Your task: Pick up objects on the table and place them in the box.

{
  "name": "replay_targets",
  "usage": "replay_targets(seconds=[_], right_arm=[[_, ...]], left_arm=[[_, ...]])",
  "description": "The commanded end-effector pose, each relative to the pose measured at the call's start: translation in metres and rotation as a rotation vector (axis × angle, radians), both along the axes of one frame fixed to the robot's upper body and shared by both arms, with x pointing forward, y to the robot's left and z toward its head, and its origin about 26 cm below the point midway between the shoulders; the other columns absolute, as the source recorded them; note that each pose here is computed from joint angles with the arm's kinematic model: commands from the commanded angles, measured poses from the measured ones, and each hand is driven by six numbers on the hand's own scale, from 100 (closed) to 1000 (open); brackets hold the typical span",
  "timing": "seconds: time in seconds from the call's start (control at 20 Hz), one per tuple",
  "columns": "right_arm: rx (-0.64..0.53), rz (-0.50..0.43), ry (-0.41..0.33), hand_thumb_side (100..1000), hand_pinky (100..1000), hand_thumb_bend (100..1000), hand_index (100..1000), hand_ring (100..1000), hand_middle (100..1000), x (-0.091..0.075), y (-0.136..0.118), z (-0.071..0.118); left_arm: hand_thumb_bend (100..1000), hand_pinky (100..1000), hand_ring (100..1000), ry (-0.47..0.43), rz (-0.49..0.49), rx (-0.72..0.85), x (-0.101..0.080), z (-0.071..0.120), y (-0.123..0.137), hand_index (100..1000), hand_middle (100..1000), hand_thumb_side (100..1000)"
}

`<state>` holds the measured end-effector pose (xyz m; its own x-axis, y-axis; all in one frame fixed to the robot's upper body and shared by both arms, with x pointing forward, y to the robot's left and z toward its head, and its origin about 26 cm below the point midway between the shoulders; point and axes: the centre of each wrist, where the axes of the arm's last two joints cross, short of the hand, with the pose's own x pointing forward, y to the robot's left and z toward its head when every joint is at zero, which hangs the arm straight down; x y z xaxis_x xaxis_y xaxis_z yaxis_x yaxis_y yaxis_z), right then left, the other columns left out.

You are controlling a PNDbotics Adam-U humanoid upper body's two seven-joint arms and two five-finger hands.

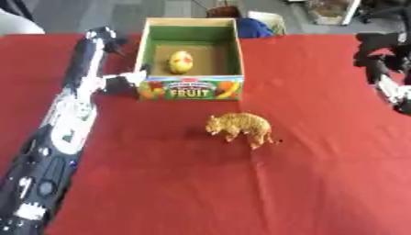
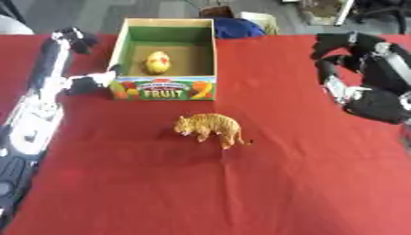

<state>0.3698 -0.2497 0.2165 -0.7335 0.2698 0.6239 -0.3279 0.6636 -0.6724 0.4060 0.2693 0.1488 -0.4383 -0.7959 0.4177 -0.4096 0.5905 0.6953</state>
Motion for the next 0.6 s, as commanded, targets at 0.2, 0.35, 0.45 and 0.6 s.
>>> replay_targets(seconds=[0.2,0.35,0.45,0.6], right_arm=[[-0.165,0.103,-0.032,222,782,279,796,991,668,0.025,0.035,0.001],[-0.226,0.144,-0.033,227,785,288,796,993,671,0.038,0.054,0.000],[-0.267,0.165,-0.026,245,787,288,790,992,670,0.045,0.061,-0.006],[-0.334,0.193,-0.007,270,790,299,794,994,678,0.054,0.067,-0.022]], left_arm=[[553,583,530,-0.045,-0.080,-0.072,-0.018,0.033,-0.021,658,534,261],[551,583,529,-0.034,-0.114,-0.100,-0.029,0.045,-0.027,658,533,268],[548,583,527,-0.026,-0.136,-0.116,-0.036,0.053,-0.029,658,531,273],[545,583,525,-0.008,-0.166,-0.141,-0.047,0.064,-0.031,657,529,279]])
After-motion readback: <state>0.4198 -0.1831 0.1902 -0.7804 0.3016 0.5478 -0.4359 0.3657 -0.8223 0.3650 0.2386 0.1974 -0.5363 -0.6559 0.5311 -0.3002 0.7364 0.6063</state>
